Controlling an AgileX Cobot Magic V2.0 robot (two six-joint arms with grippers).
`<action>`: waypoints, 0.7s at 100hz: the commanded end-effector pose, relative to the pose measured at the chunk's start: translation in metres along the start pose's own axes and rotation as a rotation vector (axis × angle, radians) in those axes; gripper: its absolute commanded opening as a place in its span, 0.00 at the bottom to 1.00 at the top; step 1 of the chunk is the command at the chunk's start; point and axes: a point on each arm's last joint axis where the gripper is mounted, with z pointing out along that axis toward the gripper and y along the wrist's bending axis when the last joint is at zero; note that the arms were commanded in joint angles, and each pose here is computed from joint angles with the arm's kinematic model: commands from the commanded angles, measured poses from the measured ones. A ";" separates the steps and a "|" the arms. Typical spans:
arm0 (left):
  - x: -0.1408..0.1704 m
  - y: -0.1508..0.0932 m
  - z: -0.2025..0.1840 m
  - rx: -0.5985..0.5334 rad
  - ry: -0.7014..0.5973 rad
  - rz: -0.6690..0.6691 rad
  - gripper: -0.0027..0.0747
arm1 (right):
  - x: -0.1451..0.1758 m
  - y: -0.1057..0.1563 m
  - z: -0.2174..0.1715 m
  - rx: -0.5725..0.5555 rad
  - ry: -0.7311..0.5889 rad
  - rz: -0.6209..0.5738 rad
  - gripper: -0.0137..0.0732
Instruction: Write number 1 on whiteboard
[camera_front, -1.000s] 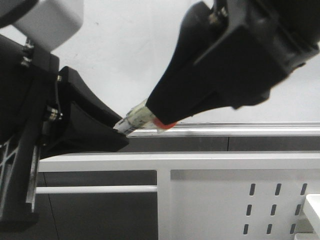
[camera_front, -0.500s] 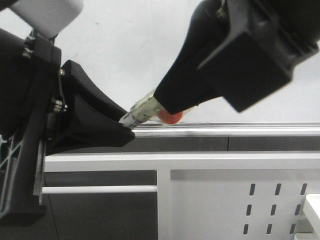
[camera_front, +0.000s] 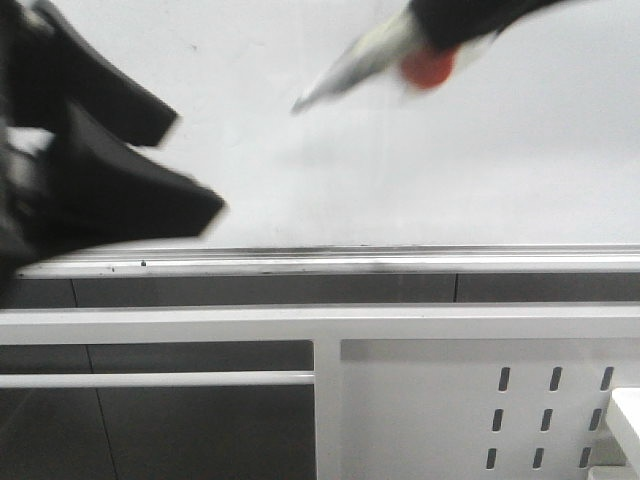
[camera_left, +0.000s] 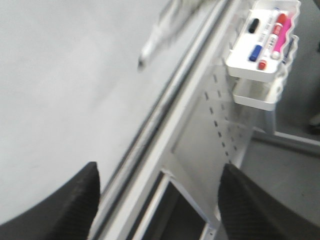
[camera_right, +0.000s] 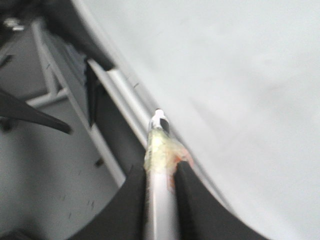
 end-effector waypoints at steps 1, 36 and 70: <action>-0.017 0.010 -0.024 -0.057 -0.097 -0.044 0.48 | -0.013 -0.010 -0.029 0.086 -0.175 0.001 0.08; -0.001 0.048 -0.074 -0.342 -0.380 -0.419 0.01 | -0.004 -0.007 -0.051 0.131 -0.314 0.002 0.08; 0.014 0.061 -0.085 -0.493 -0.629 -0.591 0.01 | -0.004 -0.031 -0.038 0.269 -0.312 0.043 0.08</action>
